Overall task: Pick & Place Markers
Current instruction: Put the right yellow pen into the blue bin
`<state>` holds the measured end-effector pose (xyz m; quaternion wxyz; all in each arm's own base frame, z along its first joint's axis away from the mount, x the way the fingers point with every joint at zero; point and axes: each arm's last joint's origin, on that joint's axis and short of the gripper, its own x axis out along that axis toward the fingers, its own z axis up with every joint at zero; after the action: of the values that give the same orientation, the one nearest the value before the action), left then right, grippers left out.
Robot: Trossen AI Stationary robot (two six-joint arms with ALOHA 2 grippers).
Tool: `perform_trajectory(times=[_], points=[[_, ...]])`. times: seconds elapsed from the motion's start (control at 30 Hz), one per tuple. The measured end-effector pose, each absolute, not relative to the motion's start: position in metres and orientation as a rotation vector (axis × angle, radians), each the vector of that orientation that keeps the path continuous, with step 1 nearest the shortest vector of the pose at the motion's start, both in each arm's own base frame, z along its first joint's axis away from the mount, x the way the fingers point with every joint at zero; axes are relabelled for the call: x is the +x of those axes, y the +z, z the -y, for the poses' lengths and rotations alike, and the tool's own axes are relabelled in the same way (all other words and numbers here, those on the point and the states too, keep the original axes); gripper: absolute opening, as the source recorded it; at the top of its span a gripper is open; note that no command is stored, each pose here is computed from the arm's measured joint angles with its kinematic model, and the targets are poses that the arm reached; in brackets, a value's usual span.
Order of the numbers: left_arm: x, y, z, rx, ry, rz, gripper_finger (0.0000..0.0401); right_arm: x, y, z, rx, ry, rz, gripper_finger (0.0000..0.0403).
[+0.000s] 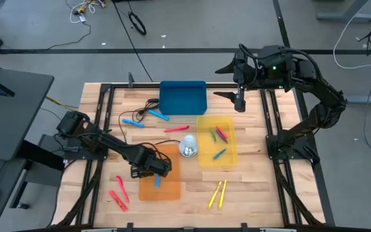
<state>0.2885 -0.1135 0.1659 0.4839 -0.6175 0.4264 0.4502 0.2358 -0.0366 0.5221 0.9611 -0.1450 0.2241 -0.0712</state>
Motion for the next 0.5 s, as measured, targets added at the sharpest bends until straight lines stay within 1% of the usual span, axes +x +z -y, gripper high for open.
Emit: perform_trajectory(times=[0.27,0.4,0.5], points=[[0.288,0.201,0.106,-1.362,0.954,-0.865,0.0286,0.236,0.519,0.037,-0.292,-0.139,-0.486,0.0327],[0.289,0.221,0.105,-1.225,0.833,-0.815,0.0286,0.235,0.517,0.036,-0.291,-0.134,-0.509,0.0327],[0.290,0.234,0.102,-1.081,0.760,-0.778,0.0286,0.234,0.516,0.036,-0.290,-0.131,-0.524,0.0327]])
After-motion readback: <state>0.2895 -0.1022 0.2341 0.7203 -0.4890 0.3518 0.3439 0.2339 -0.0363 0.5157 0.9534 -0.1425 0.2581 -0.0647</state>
